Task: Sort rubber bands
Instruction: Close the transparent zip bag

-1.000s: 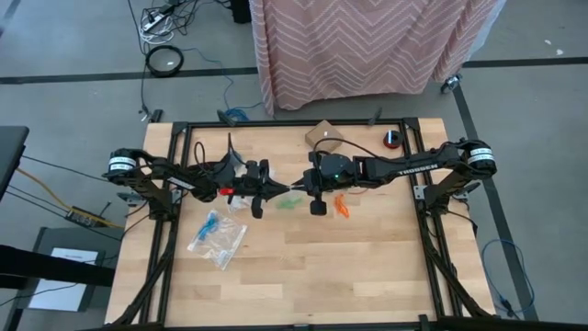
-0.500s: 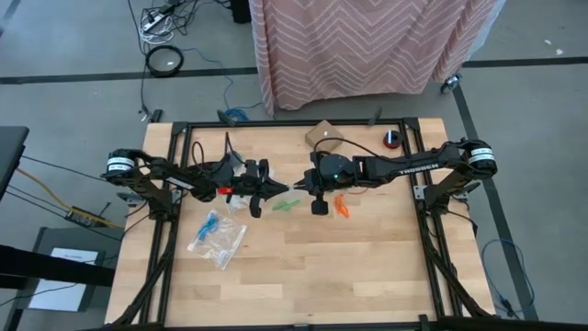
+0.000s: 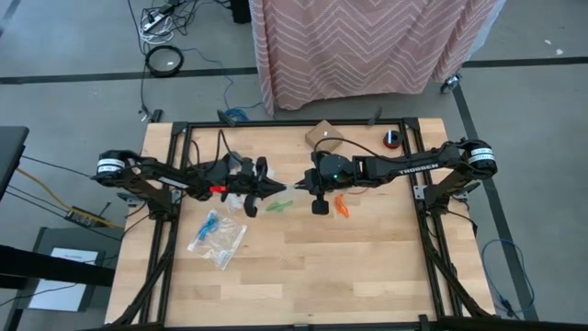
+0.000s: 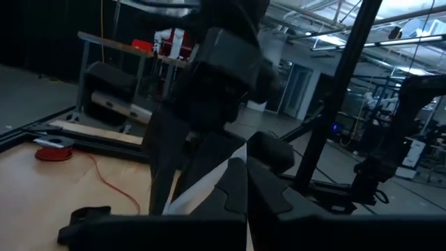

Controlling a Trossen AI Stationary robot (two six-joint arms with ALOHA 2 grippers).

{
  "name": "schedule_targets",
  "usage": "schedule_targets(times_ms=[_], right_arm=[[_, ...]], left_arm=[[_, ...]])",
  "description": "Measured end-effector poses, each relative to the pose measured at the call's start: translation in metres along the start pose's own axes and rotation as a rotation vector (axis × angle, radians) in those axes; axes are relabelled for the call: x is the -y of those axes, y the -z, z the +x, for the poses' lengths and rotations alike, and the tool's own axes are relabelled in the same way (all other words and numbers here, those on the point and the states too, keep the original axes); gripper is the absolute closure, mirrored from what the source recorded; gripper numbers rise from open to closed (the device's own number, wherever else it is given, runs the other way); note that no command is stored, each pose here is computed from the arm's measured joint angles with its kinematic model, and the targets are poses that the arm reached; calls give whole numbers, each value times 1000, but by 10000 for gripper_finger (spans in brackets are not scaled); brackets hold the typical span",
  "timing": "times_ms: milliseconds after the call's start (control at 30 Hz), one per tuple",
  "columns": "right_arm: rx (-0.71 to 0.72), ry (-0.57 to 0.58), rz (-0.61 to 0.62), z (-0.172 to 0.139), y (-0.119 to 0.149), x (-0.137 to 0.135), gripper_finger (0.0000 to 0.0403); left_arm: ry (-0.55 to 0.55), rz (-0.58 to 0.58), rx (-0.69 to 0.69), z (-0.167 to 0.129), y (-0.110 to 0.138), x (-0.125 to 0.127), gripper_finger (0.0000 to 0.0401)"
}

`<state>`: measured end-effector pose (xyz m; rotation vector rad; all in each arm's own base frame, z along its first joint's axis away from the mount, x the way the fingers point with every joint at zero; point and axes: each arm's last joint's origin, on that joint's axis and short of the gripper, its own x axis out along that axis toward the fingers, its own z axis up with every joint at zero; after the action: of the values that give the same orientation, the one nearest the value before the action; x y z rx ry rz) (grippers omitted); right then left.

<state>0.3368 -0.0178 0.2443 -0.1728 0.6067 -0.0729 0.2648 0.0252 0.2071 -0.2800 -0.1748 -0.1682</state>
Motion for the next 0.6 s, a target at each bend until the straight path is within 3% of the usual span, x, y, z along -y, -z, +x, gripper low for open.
schedule_targets(times_ms=[600], right_arm=[[-74, 1, 15, 0, 8, 0, 397]], left_arm=[[-25, 69, -28, -9, -18, 7, 400]])
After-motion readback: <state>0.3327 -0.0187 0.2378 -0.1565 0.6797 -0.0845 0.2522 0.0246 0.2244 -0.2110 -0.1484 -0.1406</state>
